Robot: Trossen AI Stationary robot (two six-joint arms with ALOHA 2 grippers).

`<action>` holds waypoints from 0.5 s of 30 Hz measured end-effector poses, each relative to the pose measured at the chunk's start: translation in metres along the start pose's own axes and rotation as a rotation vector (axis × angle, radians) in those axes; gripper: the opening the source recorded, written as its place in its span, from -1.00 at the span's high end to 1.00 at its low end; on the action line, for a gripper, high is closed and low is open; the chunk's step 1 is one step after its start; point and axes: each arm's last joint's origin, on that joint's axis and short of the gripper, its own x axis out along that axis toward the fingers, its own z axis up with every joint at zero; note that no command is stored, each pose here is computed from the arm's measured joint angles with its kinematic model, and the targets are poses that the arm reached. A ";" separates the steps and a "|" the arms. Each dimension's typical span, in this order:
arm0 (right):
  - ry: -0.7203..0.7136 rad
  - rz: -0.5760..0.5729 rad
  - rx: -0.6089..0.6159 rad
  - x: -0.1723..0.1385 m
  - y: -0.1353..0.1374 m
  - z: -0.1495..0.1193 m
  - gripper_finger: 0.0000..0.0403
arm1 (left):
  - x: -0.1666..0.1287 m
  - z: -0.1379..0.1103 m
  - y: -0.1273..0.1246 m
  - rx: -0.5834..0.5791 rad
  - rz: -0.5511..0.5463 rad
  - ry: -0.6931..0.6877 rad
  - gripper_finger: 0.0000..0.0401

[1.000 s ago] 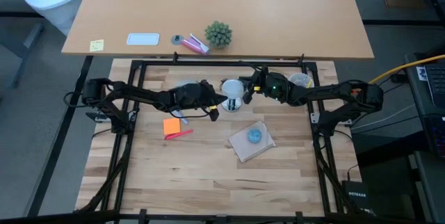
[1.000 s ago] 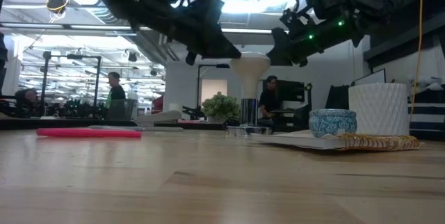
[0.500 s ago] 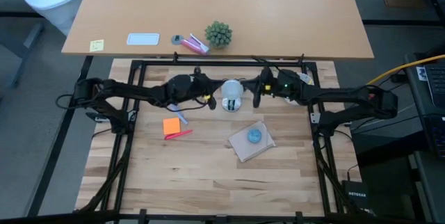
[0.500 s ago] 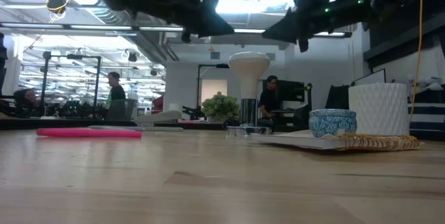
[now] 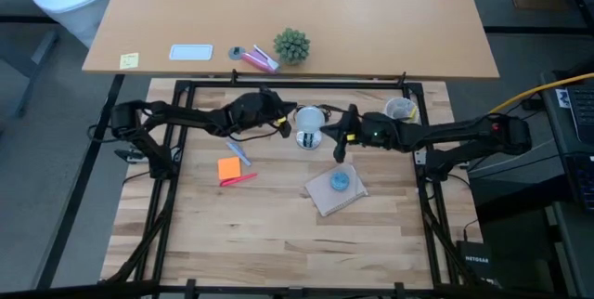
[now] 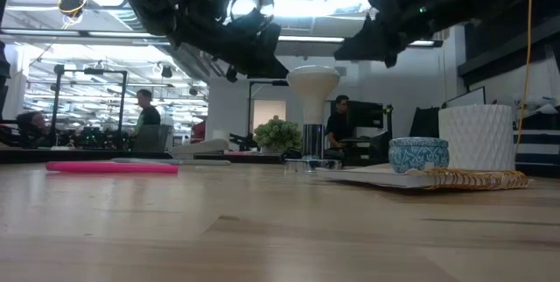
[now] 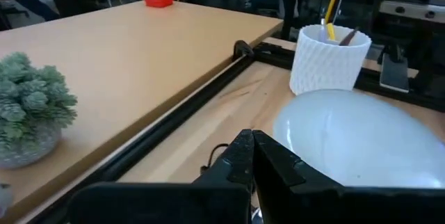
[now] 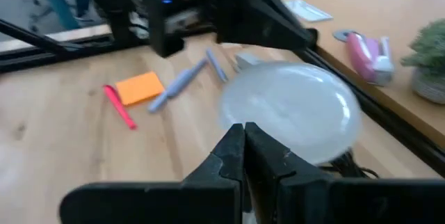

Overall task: Screw lightbulb
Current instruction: Remove the lightbulb from the lamp

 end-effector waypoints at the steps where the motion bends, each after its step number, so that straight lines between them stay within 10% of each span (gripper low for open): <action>1: 0.006 -0.016 -0.001 0.000 -0.001 -0.001 0.94 | 0.000 0.000 -0.001 0.001 -0.007 0.001 1.00; 15: 0.100 -0.169 -0.026 0.018 -0.004 -0.021 0.94 | -0.005 -0.004 -0.021 -0.014 -0.055 0.030 1.00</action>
